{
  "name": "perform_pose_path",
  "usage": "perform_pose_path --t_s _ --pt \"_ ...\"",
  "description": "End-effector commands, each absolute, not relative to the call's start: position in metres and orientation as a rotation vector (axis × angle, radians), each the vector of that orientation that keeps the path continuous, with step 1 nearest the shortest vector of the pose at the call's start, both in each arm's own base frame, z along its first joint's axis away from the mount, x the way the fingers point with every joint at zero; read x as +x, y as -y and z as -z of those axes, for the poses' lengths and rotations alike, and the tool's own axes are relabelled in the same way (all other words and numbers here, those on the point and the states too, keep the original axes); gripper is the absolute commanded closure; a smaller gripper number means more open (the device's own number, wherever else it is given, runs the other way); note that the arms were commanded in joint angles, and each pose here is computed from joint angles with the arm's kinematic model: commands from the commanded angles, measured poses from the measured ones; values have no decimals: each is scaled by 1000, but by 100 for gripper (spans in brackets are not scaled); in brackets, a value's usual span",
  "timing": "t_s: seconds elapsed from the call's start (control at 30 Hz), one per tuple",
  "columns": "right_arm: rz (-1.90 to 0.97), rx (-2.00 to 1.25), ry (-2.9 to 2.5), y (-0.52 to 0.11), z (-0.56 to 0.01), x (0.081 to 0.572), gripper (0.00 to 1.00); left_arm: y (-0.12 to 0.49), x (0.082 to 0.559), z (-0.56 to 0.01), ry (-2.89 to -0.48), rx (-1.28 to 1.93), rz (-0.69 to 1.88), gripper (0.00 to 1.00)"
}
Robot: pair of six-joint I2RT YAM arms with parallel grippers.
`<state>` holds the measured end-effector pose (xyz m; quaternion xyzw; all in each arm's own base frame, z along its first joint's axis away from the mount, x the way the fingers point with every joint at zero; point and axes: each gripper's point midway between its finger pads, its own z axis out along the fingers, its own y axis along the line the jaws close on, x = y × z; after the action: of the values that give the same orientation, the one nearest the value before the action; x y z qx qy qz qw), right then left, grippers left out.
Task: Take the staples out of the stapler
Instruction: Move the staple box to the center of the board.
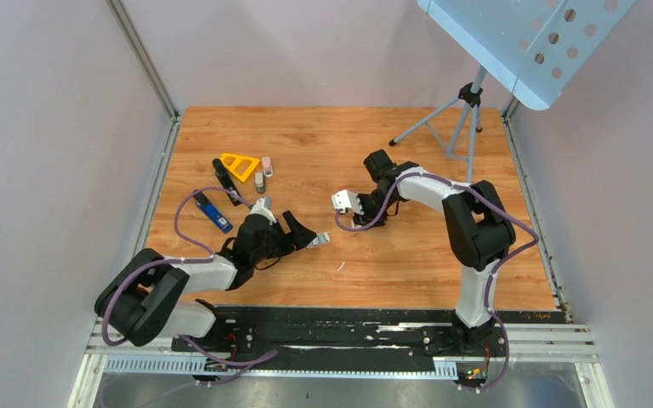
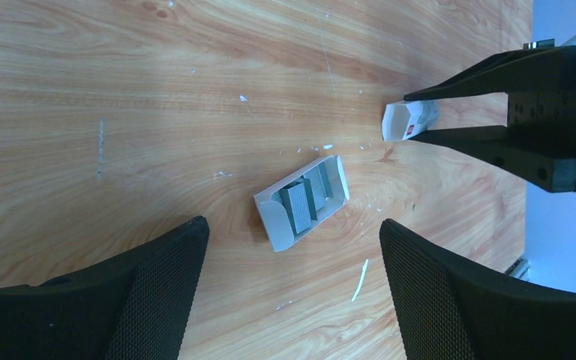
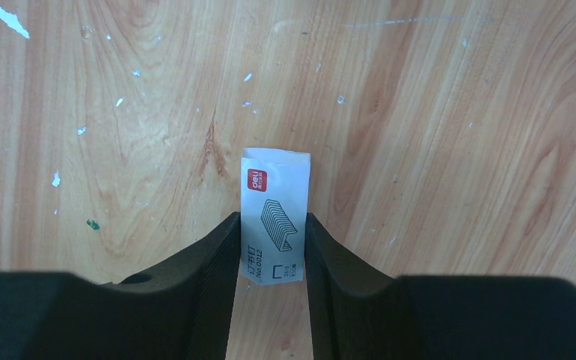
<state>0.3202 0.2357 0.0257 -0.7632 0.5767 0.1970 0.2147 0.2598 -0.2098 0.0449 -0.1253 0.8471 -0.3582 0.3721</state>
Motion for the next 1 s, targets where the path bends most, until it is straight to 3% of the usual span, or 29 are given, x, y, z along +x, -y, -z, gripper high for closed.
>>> perform_pose_path --t_s 0.0,0.27,0.6,0.97 --pt "-562 -2218 -1586 -240 -14 303 62 211 256 -29 -2252 -332 908 15" --pt "-572 -2243 -1565 -262 -15 294 62 211 255 -21 -2308 -334 877 26" --pt "-588 -2279 -1557 -285 -12 279 63 188 248 -20 -2315 -385 755 32" --pt "-573 -2292 -1580 -297 -8 277 63 193 245 -13 -2337 -376 784 50"
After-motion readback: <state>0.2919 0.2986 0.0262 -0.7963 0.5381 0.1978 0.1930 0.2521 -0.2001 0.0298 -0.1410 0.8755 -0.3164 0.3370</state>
